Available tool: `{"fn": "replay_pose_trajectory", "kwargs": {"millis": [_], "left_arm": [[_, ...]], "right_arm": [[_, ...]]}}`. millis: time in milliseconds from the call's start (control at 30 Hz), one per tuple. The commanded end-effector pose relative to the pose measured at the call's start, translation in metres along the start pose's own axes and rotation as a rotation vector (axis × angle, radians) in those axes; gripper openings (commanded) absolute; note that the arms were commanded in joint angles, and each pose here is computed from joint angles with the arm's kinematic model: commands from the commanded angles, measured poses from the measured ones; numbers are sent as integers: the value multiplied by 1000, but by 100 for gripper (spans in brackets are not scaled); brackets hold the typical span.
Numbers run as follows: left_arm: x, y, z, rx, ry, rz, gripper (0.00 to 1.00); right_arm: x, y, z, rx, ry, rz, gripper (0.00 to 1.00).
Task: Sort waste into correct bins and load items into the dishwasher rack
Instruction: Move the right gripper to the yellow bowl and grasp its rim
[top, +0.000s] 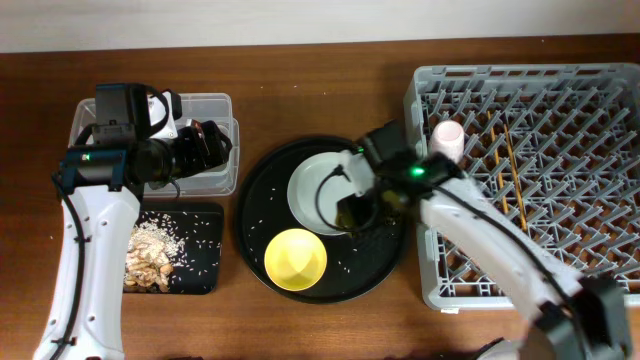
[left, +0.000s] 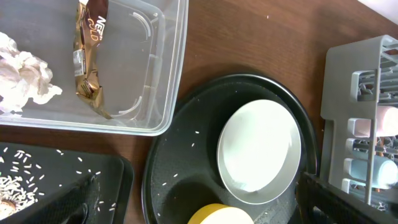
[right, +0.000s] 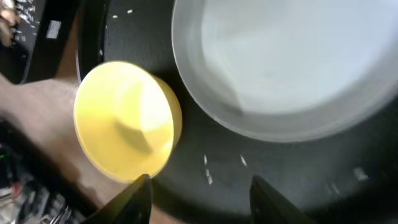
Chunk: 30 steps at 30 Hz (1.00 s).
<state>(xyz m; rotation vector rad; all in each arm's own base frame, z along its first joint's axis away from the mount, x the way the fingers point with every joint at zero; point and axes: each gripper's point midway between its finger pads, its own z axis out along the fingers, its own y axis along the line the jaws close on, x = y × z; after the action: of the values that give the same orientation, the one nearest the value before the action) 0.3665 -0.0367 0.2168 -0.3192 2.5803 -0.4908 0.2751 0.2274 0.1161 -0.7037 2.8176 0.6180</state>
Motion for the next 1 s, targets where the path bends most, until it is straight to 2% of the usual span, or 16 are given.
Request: {"fn": "replay_pose_trajectory", "kwargs": {"millis": [0,200,367,467,733,767,933,967], "left_arm": [[2,3,3,-7,9,1,99],[2,3,3,-7,9,2,99],[2,3,3,-7,10,2,99],[2,3,3,-7,10,1,99],[2,3,3,-7,10,2,99],[2,3,3,-7,10,2,99],[2,3,3,-7,10,2,99],[2,3,3,-7,10,2,99]], "right_arm": [[9,15,41,-28,82,-28,49],[20,25,90,-19,165,-75,43],[20,22,90,1,162,-78,41],[23,24,91,0,172,-81,33],[30,37,94,-7,190,-118,32],[31,37,94,-5,196,-116,29],[31,31,94,27,197,-115,27],[32,31,94,27,197,-114,23]]}}
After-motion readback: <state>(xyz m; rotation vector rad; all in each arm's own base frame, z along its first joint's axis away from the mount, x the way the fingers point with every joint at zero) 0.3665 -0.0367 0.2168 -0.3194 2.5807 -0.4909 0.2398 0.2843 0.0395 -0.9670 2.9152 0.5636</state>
